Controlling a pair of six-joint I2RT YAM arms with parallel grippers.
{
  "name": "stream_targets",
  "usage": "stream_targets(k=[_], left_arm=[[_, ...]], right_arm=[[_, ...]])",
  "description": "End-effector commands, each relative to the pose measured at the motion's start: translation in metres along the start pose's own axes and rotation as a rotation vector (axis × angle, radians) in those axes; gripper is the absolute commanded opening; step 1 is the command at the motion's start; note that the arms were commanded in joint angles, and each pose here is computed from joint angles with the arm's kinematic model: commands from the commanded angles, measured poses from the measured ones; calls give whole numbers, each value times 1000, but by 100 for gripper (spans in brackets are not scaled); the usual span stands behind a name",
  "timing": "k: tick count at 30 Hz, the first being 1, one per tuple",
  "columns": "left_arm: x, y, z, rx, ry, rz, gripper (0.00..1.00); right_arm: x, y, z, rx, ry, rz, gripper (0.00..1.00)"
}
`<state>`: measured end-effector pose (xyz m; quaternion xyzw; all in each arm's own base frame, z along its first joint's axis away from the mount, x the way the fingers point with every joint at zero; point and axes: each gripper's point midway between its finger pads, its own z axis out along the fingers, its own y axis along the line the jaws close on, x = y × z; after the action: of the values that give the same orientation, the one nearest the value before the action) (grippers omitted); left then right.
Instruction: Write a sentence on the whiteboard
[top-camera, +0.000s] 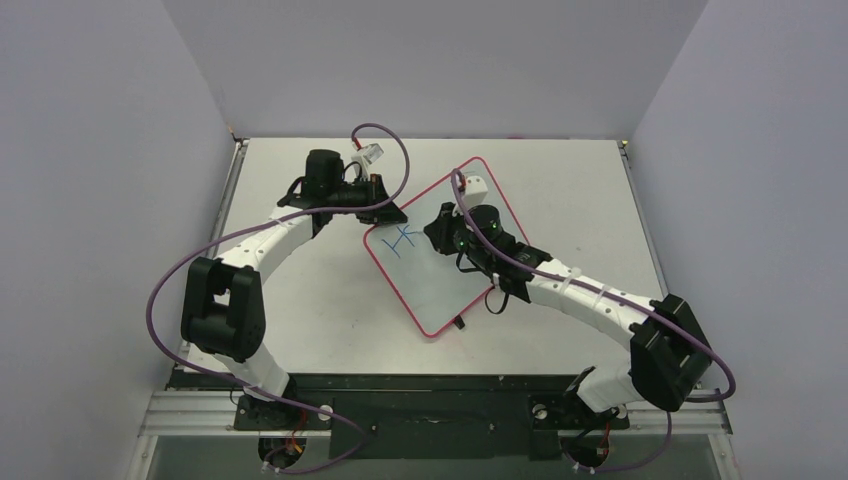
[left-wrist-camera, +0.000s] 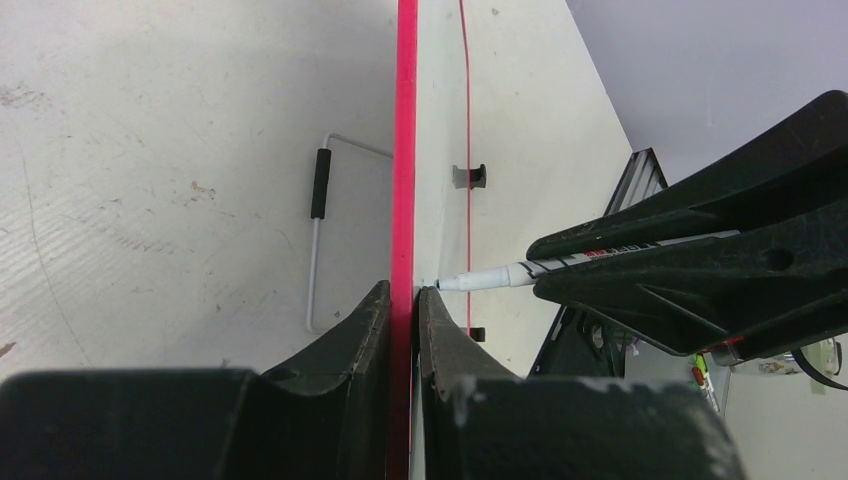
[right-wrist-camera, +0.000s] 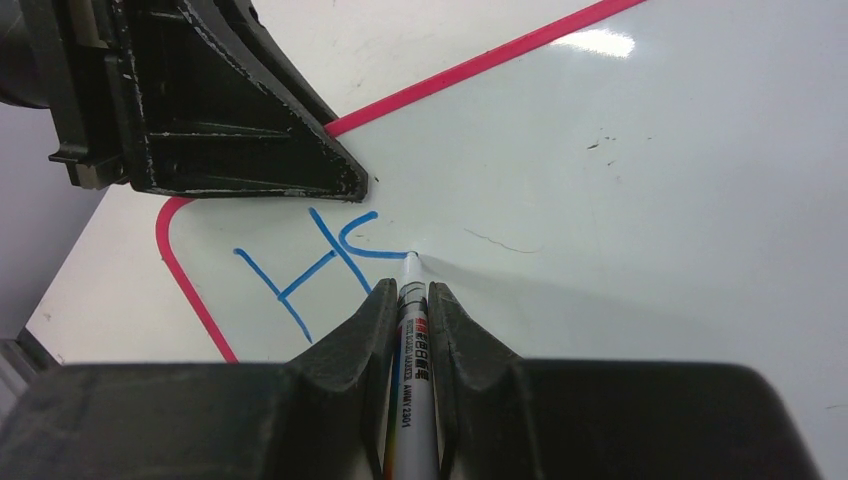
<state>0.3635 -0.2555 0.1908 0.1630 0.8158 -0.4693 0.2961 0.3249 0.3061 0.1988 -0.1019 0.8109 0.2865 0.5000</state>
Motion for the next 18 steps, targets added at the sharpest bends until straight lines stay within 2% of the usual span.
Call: stream_targets(k=[1,10,18], left_arm=[[-17,-27,-5,49,-36,126,0],[-17,-27,-6,48,-36,124,0],[-18,-28,-6,48,-38,128,0]], right_arm=[[-17,-6,-3,39,-36,-17,0],[-38,15,8,-13,-63,-10,0],[-32,31,10,-46,-46,-22,0]])
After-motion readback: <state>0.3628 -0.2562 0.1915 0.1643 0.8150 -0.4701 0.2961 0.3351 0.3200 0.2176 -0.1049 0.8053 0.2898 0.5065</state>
